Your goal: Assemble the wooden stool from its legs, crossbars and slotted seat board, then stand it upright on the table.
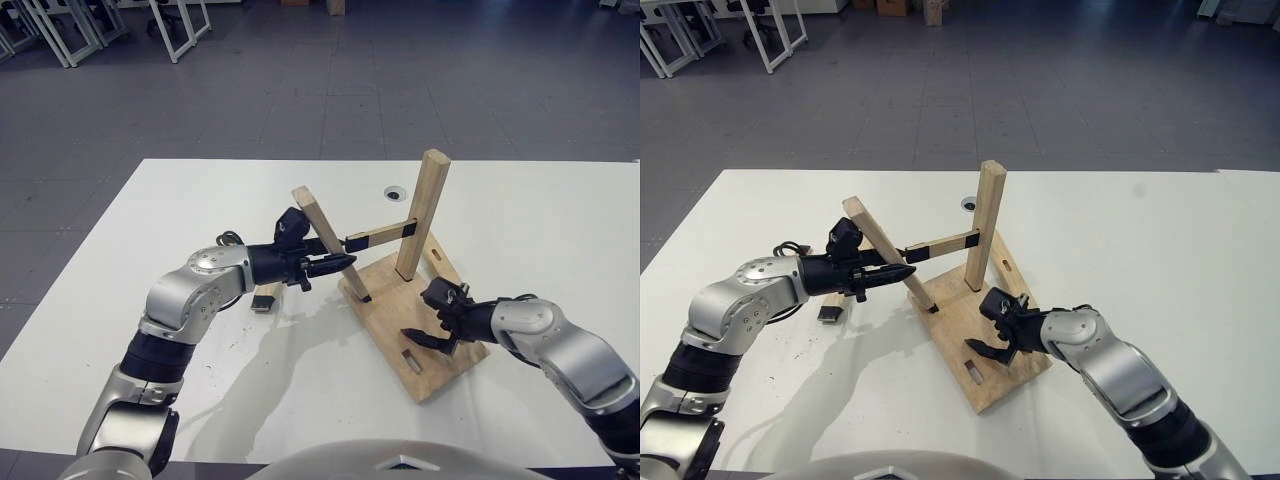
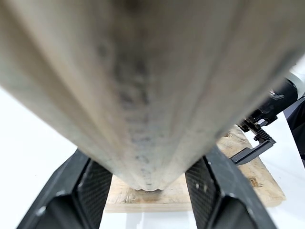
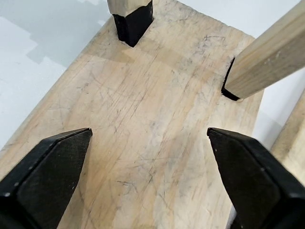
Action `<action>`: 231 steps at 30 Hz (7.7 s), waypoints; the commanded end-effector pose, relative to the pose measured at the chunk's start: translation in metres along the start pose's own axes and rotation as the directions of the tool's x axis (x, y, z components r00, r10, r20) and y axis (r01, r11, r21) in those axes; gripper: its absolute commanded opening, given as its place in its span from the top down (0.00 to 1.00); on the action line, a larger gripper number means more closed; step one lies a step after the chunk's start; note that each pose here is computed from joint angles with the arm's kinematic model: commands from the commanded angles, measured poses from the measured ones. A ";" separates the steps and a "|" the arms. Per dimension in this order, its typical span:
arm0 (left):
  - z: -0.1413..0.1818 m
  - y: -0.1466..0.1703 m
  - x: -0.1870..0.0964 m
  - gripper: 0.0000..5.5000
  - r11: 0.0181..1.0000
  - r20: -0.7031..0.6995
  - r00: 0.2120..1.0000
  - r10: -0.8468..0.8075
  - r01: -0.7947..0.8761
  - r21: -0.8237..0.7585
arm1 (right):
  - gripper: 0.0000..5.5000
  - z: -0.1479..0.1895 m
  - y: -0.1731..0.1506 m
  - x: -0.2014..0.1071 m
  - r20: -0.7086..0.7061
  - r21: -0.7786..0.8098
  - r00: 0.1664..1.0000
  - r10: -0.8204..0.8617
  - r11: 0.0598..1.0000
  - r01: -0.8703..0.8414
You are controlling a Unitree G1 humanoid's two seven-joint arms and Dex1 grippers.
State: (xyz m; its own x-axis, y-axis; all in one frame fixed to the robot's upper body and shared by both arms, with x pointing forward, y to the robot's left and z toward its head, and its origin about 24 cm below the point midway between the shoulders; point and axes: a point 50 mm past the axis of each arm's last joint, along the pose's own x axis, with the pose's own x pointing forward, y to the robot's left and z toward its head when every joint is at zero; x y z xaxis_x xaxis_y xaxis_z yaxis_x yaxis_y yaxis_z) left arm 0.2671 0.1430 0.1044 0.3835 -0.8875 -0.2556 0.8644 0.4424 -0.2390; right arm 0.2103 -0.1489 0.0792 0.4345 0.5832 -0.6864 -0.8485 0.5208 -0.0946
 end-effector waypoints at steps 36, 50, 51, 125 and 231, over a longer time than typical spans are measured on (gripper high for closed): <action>-0.062 0.025 -0.003 0.62 0.984 -0.429 0.890 0.157 -0.175 -0.003 | 0.95 0.144 -0.030 0.006 0.563 0.270 0.744 -0.359 0.931 0.245; -0.058 0.021 0.000 0.62 0.986 -0.414 0.899 0.141 -0.164 -0.021 | 0.95 0.041 0.001 0.089 0.111 0.500 0.914 -0.389 0.817 0.287; -0.058 0.021 0.001 0.62 0.986 -0.414 0.899 0.141 -0.164 -0.019 | 0.95 0.047 -0.002 0.088 0.132 0.516 0.909 -0.397 0.810 0.279; 0.000 0.052 0.016 0.37 0.912 -0.244 0.956 -0.161 0.238 0.333 | 0.31 -0.003 0.001 0.016 0.014 -0.197 0.867 0.499 0.851 -0.487; -0.122 0.048 -0.122 0.33 0.376 -0.305 0.404 0.863 -0.915 -0.147 | 0.03 0.066 0.033 -0.011 0.436 0.207 0.891 0.123 0.950 -0.232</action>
State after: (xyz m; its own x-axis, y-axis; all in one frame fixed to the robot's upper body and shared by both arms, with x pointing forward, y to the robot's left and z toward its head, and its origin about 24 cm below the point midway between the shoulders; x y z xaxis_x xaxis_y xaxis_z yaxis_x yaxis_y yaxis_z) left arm 0.2256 0.2911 0.0223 0.8409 0.0810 -0.5351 -0.0860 0.9962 0.0155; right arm 0.1967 -0.0966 0.1264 0.4112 0.8589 -0.3053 -0.8404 0.4869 0.2380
